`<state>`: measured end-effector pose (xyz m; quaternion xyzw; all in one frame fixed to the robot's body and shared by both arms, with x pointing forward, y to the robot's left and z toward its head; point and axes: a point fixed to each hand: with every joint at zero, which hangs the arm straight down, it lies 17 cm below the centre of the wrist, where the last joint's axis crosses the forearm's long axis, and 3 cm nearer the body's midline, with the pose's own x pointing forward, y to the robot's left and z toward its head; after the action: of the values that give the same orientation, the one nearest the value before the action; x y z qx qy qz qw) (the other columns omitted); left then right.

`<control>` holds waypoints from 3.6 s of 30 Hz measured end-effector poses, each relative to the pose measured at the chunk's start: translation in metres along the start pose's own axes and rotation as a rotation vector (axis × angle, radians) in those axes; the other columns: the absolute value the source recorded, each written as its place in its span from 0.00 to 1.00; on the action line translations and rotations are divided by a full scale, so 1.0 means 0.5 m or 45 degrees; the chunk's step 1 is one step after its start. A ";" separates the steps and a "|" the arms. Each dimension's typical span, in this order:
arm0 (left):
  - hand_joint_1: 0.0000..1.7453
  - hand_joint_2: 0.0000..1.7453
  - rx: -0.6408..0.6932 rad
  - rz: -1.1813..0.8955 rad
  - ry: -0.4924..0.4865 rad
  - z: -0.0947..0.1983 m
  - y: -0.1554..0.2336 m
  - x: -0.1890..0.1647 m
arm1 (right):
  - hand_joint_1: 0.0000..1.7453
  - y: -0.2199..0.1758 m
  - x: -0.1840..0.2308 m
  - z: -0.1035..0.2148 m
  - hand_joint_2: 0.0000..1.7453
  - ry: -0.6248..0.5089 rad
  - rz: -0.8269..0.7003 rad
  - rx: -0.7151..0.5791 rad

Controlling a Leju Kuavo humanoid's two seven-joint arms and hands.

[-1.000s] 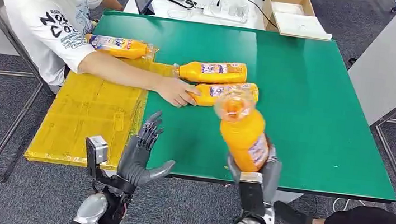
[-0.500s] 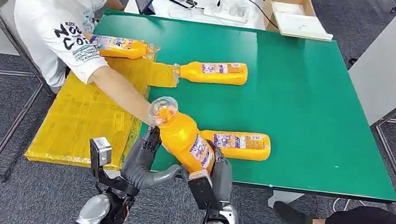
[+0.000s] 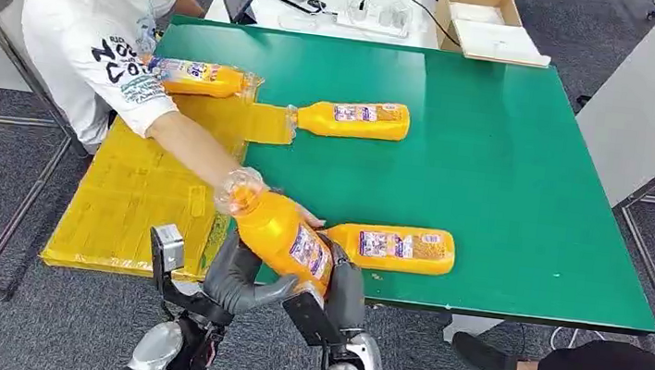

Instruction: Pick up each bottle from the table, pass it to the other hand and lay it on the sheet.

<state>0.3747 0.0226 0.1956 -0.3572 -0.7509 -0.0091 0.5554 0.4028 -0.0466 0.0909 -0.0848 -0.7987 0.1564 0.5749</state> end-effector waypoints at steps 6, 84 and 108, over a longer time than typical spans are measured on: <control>0.00 1.00 0.022 -0.031 0.025 -0.005 0.010 -0.012 | 1.00 0.035 0.024 0.005 1.00 -0.085 0.101 0.066; 1.00 1.00 0.596 -2.273 -0.028 -0.066 0.510 0.175 | 0.00 -0.217 0.282 -0.040 0.00 -0.518 -0.112 -0.489; 1.00 1.00 0.422 -2.365 0.687 0.038 0.701 0.019 | 0.00 -0.264 0.293 -0.042 0.00 -0.527 -0.194 -0.558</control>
<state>0.5493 0.2966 0.0621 0.4721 -0.5731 -0.4181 0.5234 0.3807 -0.1206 0.2736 -0.1128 -0.9175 -0.0492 0.3783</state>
